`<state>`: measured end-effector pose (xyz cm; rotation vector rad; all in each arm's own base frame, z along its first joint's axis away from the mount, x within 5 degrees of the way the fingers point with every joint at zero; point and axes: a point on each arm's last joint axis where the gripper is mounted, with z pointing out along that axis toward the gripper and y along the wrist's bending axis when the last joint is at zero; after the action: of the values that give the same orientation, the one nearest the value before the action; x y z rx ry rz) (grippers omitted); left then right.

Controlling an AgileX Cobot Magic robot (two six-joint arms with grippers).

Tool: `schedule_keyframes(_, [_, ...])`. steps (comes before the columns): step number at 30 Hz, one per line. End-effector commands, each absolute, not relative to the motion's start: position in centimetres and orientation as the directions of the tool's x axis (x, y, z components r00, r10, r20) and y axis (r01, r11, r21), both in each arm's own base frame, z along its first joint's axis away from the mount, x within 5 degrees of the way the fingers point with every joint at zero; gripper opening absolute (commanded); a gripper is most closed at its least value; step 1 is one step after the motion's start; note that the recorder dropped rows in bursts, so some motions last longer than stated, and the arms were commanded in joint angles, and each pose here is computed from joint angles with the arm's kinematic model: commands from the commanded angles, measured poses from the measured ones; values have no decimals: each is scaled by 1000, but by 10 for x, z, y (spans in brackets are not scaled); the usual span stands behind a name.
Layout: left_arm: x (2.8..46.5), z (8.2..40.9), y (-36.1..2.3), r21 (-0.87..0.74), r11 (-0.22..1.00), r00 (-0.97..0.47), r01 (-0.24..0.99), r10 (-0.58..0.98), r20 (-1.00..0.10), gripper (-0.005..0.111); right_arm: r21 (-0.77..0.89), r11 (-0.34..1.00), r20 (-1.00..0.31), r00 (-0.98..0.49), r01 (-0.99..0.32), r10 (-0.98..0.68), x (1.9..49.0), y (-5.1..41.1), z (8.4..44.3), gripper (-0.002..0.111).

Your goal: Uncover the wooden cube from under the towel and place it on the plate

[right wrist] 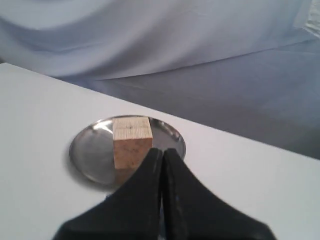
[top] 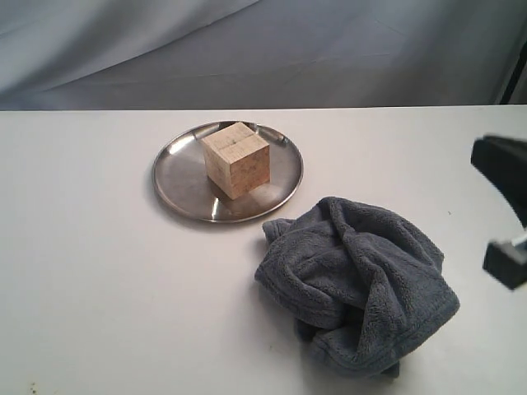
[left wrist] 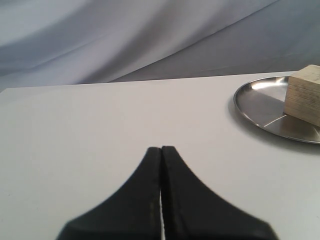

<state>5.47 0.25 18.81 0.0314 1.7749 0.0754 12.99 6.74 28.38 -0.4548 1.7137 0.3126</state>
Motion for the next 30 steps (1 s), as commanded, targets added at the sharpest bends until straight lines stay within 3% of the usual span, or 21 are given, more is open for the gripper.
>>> schedule_keyframes(1, [55, 188, 2, 73, 997, -196, -15, 68, -978, 0, 1, 907, -979, -186, -421, -85, 113, 54, 245, 0])
schedule_keyframes(5, [55, 188, 2, 73, 997, -196, -15, 68, -978, 0, -23, 914, -973, -202, -406, -114, 108, 49, 221, 0])
schedule_keyframes(9, [55, 188, 2, 70, 997, -196, -15, 66, -978, 0, -77, 936, -984, -128, -343, -127, 101, 38, 196, 0])
schedule_keyframes(15, [55, 188, 2, 73, 997, -196, -15, 69, -978, 0, -92, 936, -989, -82, -339, -127, 100, 37, 200, 0])
schedule_keyframes(21, [55, 188, 2, 71, 997, -196, -15, 67, -978, 0, -61, 956, -996, 84, -288, -38, 83, 25, 218, 0])
schedule_keyframes(30, [55, 188, 2, 71, 997, -196, -15, 67, -978, 0, 1, 983, -993, 117, -186, 23, 65, 11, 220, 0])
